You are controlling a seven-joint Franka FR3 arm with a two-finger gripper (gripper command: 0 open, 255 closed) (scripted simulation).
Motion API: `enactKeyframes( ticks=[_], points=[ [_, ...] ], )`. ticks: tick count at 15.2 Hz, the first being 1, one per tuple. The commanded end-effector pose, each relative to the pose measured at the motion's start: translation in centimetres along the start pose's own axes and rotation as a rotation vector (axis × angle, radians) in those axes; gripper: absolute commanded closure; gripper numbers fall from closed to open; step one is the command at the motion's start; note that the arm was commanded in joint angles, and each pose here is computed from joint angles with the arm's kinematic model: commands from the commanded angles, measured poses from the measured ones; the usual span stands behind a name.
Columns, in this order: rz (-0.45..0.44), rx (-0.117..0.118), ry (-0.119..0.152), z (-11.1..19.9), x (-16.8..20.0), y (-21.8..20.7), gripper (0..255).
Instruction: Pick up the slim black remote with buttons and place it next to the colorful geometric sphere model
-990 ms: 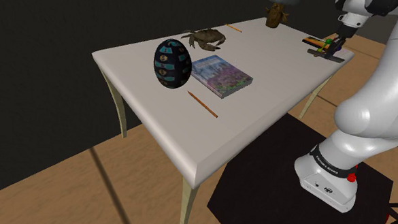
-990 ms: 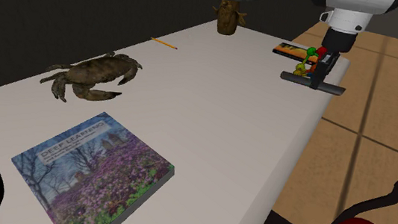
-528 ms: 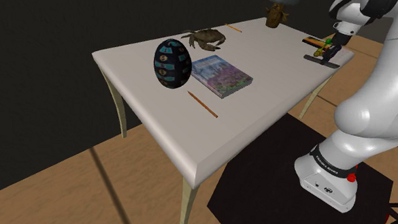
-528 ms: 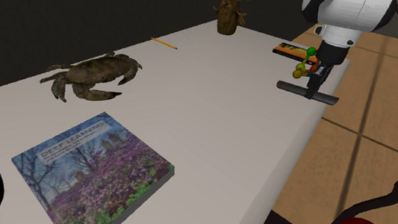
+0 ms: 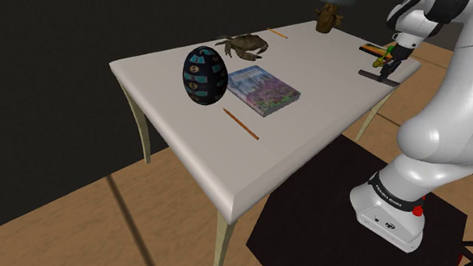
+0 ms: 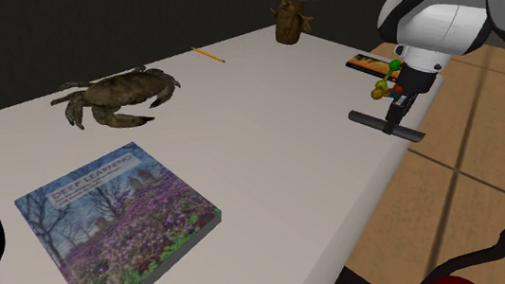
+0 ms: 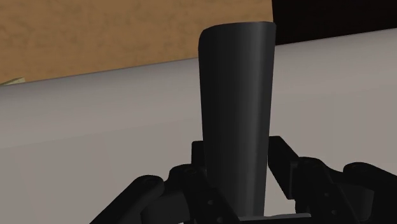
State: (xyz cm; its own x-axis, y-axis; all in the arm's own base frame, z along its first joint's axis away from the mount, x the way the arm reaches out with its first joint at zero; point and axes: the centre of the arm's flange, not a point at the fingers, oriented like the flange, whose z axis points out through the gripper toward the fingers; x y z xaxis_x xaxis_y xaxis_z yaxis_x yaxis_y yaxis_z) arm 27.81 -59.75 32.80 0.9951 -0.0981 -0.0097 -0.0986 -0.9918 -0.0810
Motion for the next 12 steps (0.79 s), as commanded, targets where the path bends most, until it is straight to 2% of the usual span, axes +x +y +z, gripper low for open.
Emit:
enactKeyframes(
  ticks=[1, 4, 5, 10, 12],
  points=[
    [0.000, 0.000, 0.000, 0.0, 0.0, 0.0, 255],
    [0.000, 0.000, 0.000, 0.0, 0.0, 0.0, 255],
    [0.000, 0.000, 0.000, 0.0, 0.0, 0.0, 0],
    [0.000, 0.000, 0.000, 0.0, 0.0, 0.0, 0],
    [0.000, 0.000, 0.000, -2.6, 0.0, 0.0, 0]
  ],
)
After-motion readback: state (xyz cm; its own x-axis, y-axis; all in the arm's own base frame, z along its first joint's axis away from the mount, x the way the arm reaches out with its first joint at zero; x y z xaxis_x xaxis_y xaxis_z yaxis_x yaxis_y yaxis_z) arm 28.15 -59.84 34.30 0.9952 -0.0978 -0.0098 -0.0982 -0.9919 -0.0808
